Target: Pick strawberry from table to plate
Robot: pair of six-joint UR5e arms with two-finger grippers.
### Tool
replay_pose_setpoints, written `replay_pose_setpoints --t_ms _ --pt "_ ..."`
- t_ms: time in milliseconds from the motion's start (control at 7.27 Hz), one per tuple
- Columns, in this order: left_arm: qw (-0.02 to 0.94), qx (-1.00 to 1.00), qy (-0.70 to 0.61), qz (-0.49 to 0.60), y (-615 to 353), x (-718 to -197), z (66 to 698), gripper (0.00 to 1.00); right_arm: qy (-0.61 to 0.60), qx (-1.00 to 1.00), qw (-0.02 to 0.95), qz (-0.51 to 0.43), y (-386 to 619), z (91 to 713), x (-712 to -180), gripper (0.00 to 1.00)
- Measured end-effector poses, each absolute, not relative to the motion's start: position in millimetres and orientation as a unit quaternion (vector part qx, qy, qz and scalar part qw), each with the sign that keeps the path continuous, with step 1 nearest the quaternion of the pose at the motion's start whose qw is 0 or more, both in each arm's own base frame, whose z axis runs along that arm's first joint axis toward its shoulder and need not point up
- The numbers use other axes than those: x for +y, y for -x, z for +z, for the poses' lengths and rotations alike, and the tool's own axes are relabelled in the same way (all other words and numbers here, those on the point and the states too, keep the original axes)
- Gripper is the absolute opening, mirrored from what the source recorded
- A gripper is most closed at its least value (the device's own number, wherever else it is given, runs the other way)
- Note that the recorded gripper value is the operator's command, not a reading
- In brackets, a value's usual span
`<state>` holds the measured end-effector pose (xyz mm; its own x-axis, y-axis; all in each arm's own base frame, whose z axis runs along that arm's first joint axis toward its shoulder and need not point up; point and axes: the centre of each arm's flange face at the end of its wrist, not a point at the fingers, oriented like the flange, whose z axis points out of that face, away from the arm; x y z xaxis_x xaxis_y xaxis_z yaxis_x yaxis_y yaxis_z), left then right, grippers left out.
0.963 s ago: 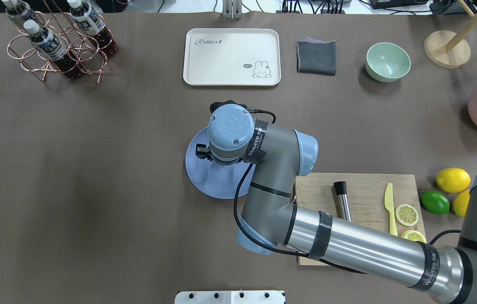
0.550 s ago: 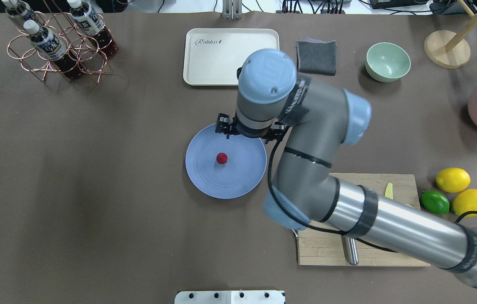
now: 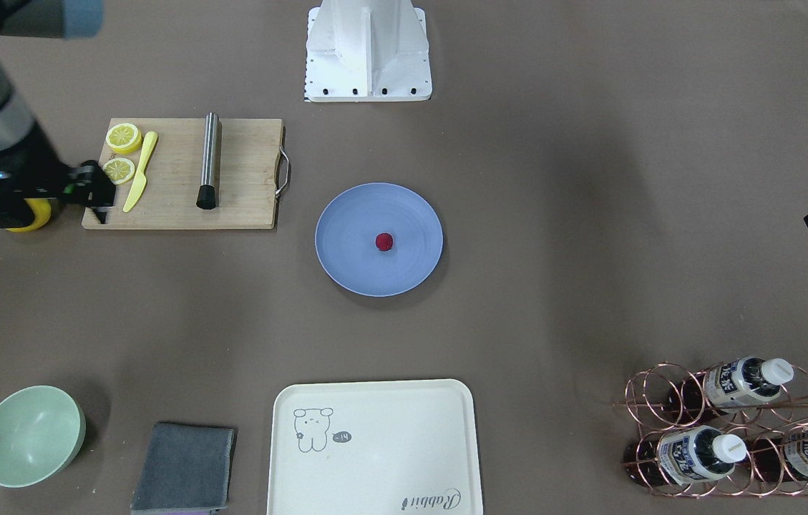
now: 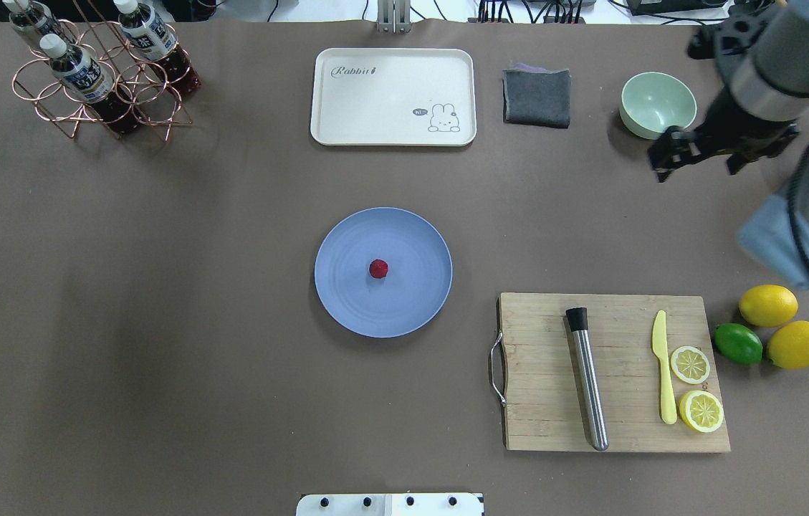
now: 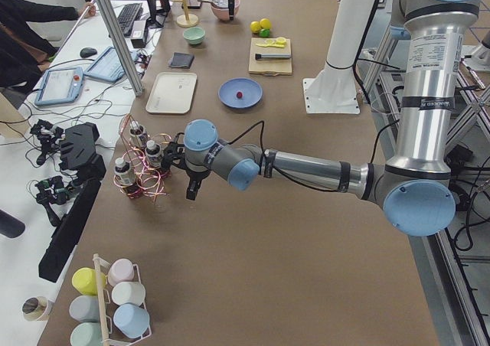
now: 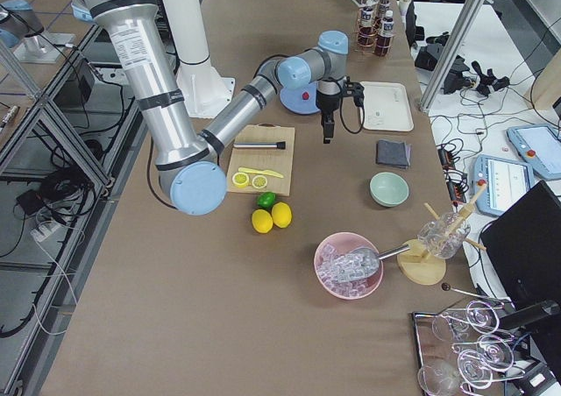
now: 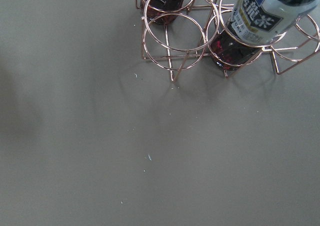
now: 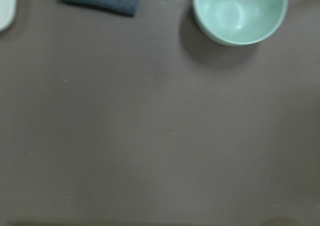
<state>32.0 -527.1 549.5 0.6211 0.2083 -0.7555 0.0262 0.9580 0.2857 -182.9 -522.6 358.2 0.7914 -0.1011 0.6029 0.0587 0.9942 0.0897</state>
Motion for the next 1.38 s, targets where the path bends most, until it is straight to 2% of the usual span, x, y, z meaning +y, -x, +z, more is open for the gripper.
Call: replay_pose_setpoints --t_ms 413,688,1376 --pt "0.920 0.360 -0.120 0.101 37.8 -522.6 582.6 0.98 -0.017 -0.327 0.940 -0.102 -5.0 514.2 -524.8 1.00" --pt "0.934 0.319 -0.100 0.124 61.4 -518.8 597.2 0.98 -0.008 -0.343 0.934 -0.098 -69.5 574.1 -506.3 1.00" --pt "0.933 0.327 -0.082 0.123 64.1 -511.7 608.0 0.98 0.001 -0.356 0.932 -0.071 -96.0 598.0 -489.3 1.00"
